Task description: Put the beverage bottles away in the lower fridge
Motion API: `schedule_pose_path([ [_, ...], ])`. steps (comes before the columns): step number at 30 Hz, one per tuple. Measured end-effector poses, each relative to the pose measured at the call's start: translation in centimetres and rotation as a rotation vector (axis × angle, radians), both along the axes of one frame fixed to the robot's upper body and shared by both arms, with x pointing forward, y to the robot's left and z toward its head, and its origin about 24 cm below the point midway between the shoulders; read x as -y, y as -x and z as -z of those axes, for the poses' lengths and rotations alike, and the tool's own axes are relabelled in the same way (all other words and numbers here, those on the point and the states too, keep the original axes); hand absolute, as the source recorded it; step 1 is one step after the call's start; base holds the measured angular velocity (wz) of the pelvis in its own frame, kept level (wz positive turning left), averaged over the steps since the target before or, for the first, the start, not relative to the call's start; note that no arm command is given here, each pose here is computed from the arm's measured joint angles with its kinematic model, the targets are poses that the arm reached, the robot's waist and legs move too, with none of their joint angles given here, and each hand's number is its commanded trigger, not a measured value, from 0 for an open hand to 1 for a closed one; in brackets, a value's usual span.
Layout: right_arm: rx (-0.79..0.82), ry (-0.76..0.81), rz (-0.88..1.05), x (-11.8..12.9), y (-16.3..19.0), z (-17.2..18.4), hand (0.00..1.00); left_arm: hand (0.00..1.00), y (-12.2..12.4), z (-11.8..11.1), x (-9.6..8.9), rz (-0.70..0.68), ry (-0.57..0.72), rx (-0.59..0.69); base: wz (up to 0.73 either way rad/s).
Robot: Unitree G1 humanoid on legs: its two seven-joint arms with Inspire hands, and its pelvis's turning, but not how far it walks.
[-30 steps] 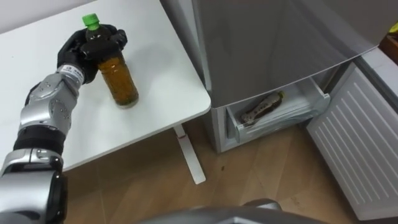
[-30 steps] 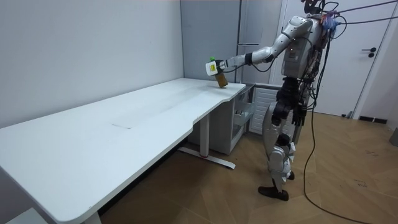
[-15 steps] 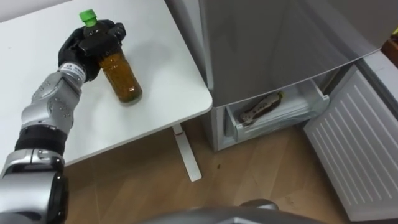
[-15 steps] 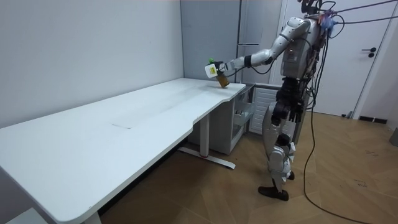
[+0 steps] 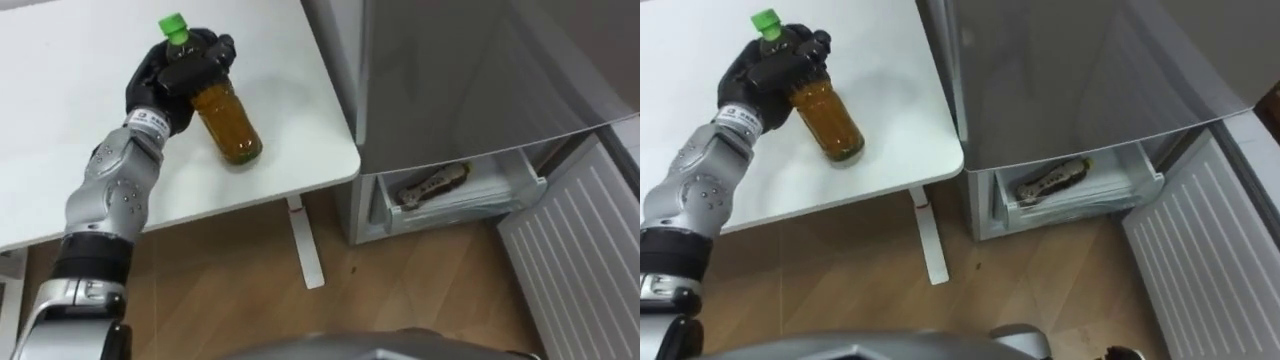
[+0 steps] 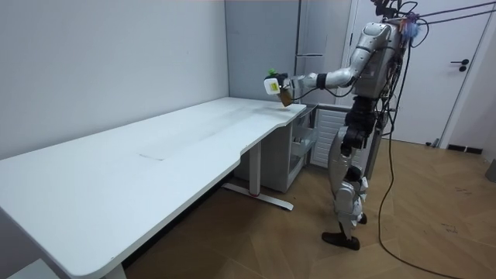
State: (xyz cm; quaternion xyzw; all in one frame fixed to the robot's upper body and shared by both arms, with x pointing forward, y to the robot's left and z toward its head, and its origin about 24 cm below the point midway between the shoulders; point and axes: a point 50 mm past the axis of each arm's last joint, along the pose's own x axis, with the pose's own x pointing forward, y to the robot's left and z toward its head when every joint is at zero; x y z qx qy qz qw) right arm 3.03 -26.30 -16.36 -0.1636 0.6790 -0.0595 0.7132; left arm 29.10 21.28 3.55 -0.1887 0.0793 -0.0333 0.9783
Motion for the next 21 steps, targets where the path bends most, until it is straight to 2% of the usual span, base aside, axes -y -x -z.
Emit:
schedule_pose_path([
  [6, 0.054, -0.021, -0.047, -0.9, -1.5, 0.0, 0.00, 1.00, 1.7, -2.5, 1.5, 0.053, 0.021, 0.138, 0.11],
  [8, 0.086, -0.024, -0.037, -1.0, -2.0, -0.1, 0.00, 1.00, 2.1, -2.7, 1.7, 0.065, 0.045, 0.152, 0.12],
  [12, 0.140, -0.043, -0.037, -1.5, -3.5, -0.2, 0.00, 1.00, 2.4, -2.8, 1.9, 0.073, 0.103, 0.157, 0.29],
  [18, 0.116, -0.061, -0.095, -1.7, -3.5, -0.1, 0.00, 1.00, 2.8, -2.4, 2.8, 0.076, 0.159, 0.157, 0.12],
  [21, 0.113, -0.068, -0.107, -1.9, -3.5, 0.0, 0.00, 1.00, 4.1, -1.2, 2.9, 0.061, 0.278, 0.112, 0.12],
])
